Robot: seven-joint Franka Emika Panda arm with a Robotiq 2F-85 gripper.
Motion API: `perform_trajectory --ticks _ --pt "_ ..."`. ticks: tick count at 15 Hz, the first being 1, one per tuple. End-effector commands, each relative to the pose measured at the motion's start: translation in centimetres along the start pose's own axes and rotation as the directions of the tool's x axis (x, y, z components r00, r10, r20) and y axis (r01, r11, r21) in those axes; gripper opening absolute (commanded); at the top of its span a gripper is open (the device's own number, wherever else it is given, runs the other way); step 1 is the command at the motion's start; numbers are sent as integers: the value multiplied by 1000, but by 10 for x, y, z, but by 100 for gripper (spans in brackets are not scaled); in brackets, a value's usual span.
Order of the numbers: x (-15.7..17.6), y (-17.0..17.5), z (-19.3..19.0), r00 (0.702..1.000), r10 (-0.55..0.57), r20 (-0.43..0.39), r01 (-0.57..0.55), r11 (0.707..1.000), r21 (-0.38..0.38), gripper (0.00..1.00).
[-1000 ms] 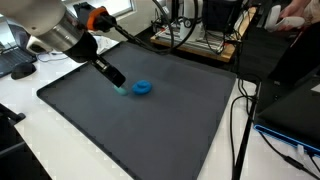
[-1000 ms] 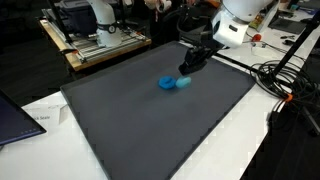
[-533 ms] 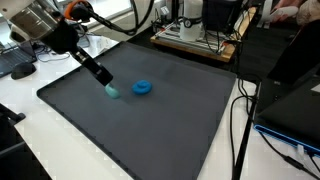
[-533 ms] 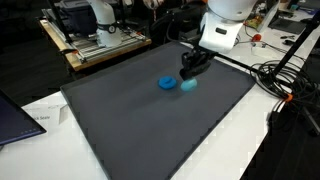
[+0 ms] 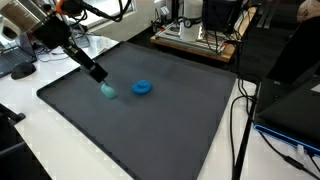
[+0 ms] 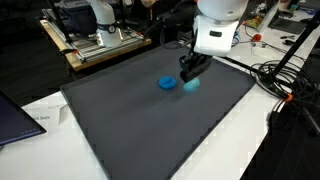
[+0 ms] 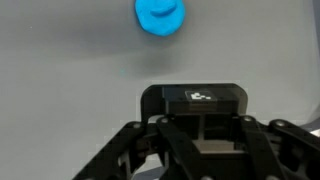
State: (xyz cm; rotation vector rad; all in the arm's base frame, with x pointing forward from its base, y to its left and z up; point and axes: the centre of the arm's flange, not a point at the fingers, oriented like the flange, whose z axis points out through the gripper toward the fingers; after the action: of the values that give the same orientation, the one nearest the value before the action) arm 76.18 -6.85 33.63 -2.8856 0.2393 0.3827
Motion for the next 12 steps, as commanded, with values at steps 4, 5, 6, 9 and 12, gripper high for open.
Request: perform_trajectory --ticks 4,5,6,9,12 --pt "-40 14 -4 999 -54 5 54 998 22 22" --pt "-45 14 -3 998 -58 -1 58 998 20 22" --pt "-51 13 -2 998 -60 -5 60 998 12 22" --pt "-67 4 5 997 -73 -8 73 997 -24 22" --pt "-77 -2 7 997 -74 -25 72 995 -64 22"
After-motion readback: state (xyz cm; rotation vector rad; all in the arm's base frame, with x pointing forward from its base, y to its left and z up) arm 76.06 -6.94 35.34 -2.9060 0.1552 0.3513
